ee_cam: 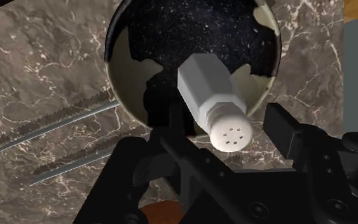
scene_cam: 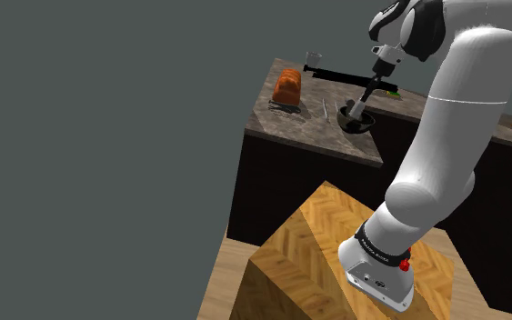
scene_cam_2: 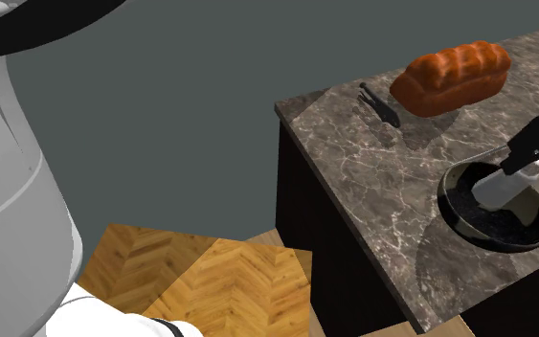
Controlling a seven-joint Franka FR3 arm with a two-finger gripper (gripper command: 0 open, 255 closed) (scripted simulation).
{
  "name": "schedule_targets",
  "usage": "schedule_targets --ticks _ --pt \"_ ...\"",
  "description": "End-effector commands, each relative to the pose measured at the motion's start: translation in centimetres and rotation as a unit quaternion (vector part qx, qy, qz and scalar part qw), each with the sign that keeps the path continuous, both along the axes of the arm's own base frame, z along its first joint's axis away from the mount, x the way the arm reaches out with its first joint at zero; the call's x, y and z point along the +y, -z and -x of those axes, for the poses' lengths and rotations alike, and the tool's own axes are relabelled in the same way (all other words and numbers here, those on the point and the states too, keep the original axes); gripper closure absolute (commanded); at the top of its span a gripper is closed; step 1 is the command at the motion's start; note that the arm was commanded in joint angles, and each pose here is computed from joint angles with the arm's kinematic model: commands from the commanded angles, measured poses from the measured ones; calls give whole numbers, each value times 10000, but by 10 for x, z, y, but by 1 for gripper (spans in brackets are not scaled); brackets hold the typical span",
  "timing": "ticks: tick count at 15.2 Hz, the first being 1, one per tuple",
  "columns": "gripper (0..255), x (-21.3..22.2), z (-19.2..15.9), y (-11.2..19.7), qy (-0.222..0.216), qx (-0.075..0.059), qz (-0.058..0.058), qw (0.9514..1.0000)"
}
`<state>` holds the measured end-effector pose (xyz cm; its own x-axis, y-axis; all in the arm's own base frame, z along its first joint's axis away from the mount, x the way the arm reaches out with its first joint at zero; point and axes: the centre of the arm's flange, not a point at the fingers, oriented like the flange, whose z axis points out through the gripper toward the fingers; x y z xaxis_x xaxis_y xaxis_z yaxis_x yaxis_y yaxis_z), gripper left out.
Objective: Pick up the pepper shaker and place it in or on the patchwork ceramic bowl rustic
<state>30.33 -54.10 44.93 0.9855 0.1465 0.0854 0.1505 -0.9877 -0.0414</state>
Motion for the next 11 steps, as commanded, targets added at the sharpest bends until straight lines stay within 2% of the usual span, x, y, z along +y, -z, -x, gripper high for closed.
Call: schedule_targets --ticks 1,5,9,11 --pt "0 0 0 0 0 0 0 10000" --pt "0 0 0 0 0 0 0 10000" --pt "0 -3 4 -50 0 0 0 10000" --pt "0 -3 4 -50 0 0 0 10000"
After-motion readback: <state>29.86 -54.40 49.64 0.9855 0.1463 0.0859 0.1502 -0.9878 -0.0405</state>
